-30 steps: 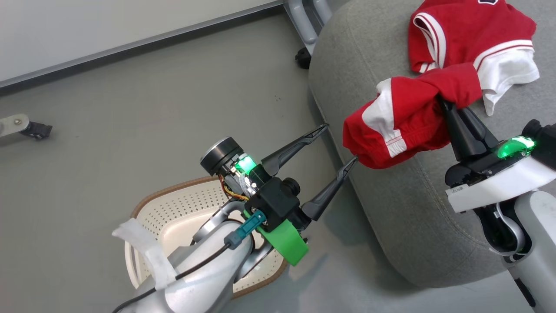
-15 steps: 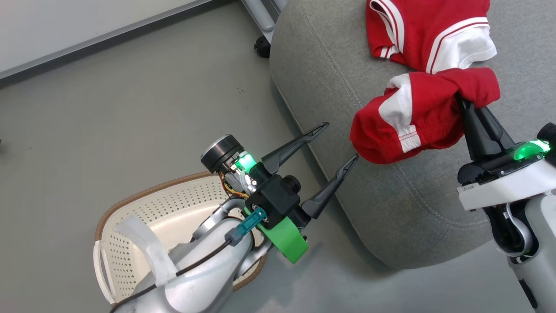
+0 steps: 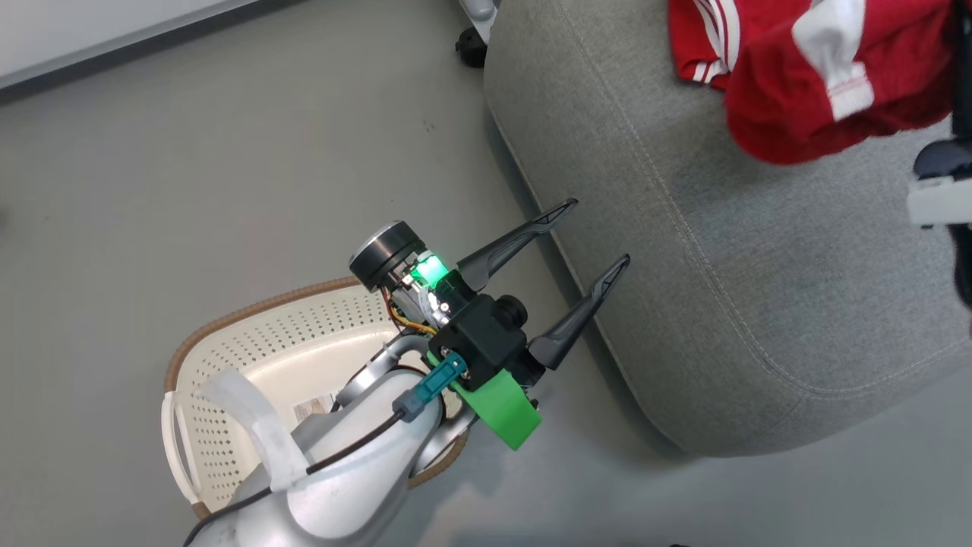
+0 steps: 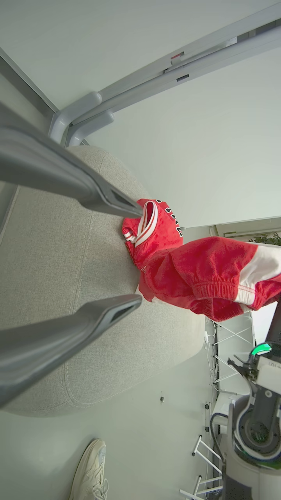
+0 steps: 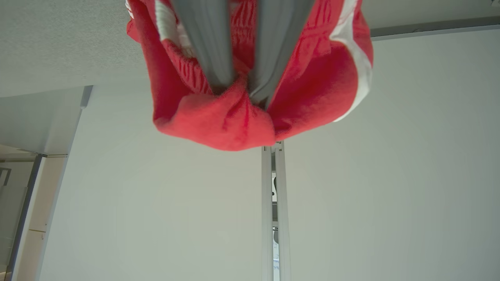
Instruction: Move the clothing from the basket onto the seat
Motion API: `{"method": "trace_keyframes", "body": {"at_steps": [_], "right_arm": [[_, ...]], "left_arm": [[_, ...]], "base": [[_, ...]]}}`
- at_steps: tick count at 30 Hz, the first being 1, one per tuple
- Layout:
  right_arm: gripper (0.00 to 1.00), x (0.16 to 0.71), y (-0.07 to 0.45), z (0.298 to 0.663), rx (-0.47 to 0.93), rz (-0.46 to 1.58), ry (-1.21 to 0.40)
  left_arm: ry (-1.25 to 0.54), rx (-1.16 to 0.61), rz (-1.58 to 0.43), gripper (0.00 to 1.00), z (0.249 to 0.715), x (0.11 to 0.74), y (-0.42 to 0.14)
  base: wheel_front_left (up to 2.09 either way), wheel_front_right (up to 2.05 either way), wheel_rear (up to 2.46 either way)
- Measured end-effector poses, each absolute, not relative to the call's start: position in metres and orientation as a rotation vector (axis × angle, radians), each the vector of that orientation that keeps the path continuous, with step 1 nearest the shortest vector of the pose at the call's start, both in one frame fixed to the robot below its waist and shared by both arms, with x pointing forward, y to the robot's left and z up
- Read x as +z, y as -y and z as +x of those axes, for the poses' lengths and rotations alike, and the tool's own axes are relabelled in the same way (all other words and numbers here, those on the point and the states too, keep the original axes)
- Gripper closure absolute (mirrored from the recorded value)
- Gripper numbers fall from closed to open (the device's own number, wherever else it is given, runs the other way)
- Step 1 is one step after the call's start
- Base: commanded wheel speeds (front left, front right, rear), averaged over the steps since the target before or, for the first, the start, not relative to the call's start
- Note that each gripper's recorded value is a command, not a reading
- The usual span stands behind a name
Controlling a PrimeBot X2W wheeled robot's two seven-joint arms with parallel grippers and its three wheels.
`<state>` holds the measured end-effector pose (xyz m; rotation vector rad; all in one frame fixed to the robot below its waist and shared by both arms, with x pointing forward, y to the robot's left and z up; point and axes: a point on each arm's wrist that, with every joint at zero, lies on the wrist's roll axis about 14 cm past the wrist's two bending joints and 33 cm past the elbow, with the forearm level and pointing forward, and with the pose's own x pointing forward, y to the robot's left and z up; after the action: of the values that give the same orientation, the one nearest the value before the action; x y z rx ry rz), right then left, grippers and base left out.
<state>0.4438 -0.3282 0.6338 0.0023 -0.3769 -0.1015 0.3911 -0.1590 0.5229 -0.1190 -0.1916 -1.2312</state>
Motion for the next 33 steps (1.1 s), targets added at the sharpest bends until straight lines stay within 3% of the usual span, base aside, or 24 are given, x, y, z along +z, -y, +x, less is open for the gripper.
{"method": "trace_keyframes", "body": {"at_steps": [11, 17, 26, 33], "right_arm": [[1.0, 0.683, 0.389, 0.509, -0.238, -0.143, 0.48], [1.0, 0.668, 0.415, 0.545, -0.308, -0.164, 0.447], [1.0, 0.573, 0.433, 0.588, -0.381, -0.11, 0.245], [1.0, 0.475, 0.425, 0.581, -0.404, -0.039, 0.039]], "left_arm": [[0.168, -1.219, -0.138, 0.0, 0.423, 0.493, 0.157], [0.145, -1.201, -0.15, 0.0, 0.442, 0.47, 0.153], [0.091, -1.176, -0.175, 0.0, 0.457, 0.433, 0.145], [0.057, -1.149, -0.18, 0.0, 0.463, 0.418, 0.137]], "base": [[0.0, 0.0, 0.0], [0.0, 0.0, 0.0], [0.0, 0.0, 0.0], [0.0, 0.0, 0.0]]}}
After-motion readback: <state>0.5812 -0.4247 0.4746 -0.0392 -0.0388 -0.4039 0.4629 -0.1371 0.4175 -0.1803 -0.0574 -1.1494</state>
